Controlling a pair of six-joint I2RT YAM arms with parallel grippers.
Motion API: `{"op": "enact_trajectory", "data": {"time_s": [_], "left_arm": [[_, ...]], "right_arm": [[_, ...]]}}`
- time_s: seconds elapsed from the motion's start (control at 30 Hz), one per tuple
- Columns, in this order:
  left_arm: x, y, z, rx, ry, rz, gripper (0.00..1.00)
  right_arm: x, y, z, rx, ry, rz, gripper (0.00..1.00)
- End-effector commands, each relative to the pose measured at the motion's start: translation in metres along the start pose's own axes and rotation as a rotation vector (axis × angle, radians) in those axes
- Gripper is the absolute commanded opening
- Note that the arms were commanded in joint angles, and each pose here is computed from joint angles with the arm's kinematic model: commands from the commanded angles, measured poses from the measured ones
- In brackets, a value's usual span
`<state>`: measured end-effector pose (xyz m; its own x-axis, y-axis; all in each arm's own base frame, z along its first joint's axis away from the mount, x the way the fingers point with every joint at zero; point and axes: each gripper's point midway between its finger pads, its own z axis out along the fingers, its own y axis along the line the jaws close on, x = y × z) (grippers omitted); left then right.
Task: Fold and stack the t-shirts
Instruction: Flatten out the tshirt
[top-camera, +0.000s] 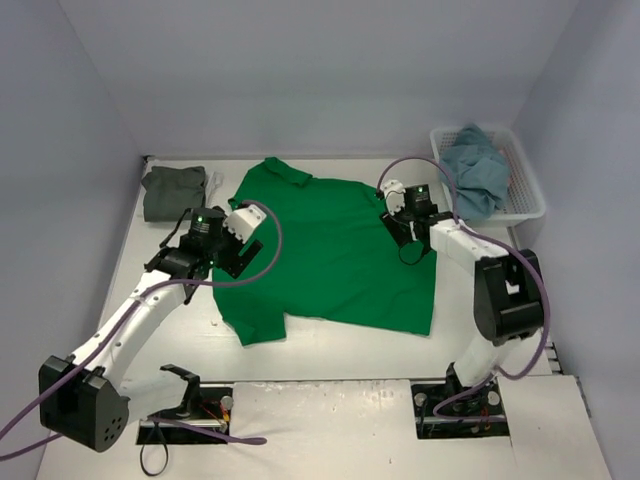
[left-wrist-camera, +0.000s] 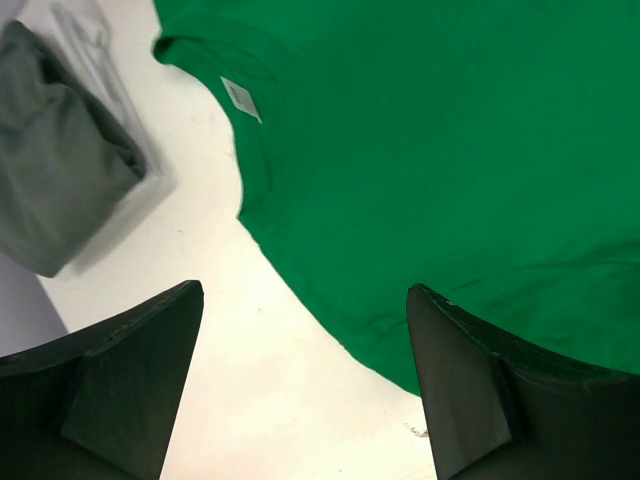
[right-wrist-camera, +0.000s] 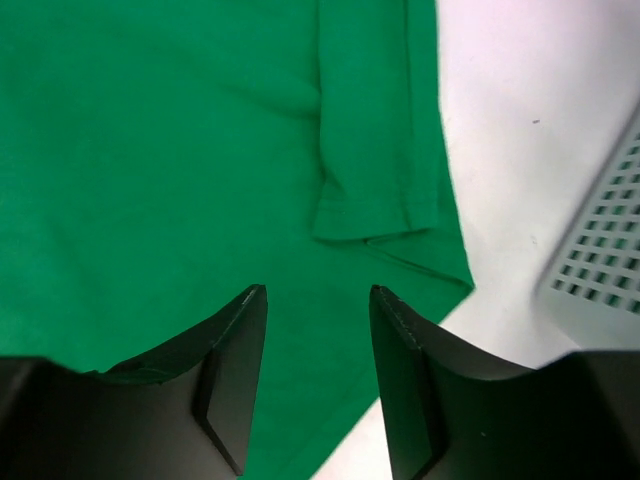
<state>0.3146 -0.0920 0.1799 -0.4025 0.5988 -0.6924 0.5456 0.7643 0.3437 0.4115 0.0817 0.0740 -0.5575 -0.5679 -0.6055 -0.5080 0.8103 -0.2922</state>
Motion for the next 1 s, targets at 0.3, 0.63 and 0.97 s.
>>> {"op": "enact_trajectory", "data": {"time_s": [0.3,0.63,0.97], "left_arm": [[-0.009,-0.006,0.022,0.012,-0.066,-0.029,0.77],[-0.009,-0.006,0.031,0.008,-0.066,-0.042,0.77],[-0.005,-0.008,0.031,0.012,-0.052,-0.048,0.77]], "right_arm": [[-0.022,-0.066,0.042,0.117,-0.065,0.066,0.46],[-0.028,-0.074,0.038,0.093,-0.1,0.068,0.48],[-0.006,-0.064,0.065,-0.002,-0.065,0.07,0.46]]}}
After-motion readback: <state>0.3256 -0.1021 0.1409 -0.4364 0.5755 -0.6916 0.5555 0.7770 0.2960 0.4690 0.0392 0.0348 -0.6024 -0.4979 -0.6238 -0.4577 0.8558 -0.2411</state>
